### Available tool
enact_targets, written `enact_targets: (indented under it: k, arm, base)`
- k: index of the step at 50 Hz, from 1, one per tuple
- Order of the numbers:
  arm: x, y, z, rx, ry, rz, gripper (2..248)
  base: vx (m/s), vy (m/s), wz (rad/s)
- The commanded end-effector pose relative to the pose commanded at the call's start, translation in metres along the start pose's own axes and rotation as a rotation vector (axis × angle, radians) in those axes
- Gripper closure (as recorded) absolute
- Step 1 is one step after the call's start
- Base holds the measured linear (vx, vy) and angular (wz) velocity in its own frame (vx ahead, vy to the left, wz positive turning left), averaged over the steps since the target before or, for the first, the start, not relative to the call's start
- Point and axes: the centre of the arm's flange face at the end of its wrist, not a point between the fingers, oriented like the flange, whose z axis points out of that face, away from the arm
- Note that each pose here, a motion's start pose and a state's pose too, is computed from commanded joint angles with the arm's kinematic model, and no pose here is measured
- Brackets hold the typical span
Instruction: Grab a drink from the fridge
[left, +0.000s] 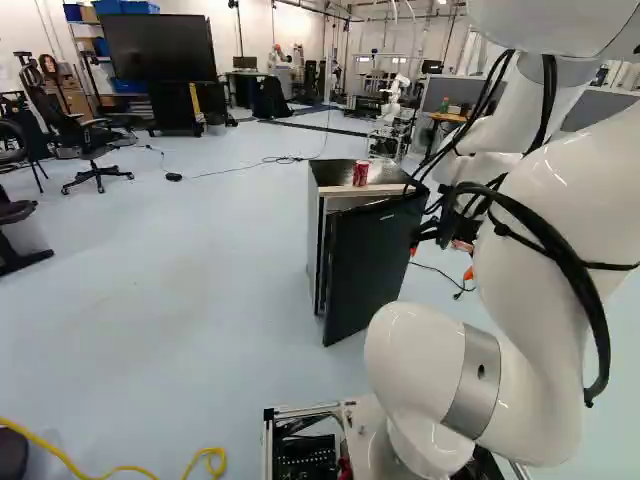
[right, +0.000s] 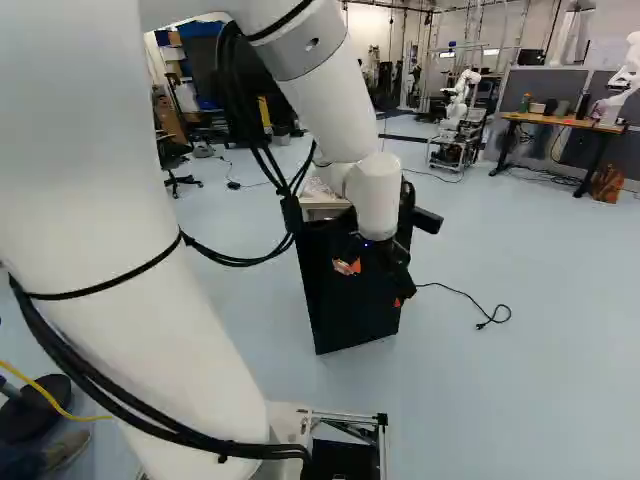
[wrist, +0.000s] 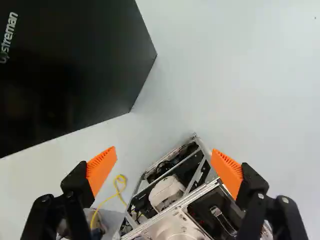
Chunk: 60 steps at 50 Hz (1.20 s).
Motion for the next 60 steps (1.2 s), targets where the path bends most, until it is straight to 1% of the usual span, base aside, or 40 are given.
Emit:
enact_targets:
  k: [7, 19, 26, 35, 47, 60]
  arm:
    - [-0.005, -0.008, 0.005, -0.022, 0.010, -0.086, 3]
    - [-0.009, -0.023, 0.020, -0.048, 0.031, -0.230, 3]
    - [-0.010, -0.034, 0.029, -0.054, 0.051, -0.311, 3]
    - [-0.012, -0.048, 0.040, -0.052, 0.084, -0.397, 3]
    - [-0.013, -0.069, 0.054, -0.029, 0.148, -0.484, 3]
    - [-0.018, -0.092, 0.053, 0.012, 0.260, -0.541, 3]
  base:
    - [0.000, 0.000, 0.000]
    - [0.000, 0.000, 0.000]
    - [0.000, 0.000, 0.000]
    - [0.000, 0.000, 0.000]
    - [0.000, 0.000, 0.000]
    - [0.000, 0.000, 0.000]
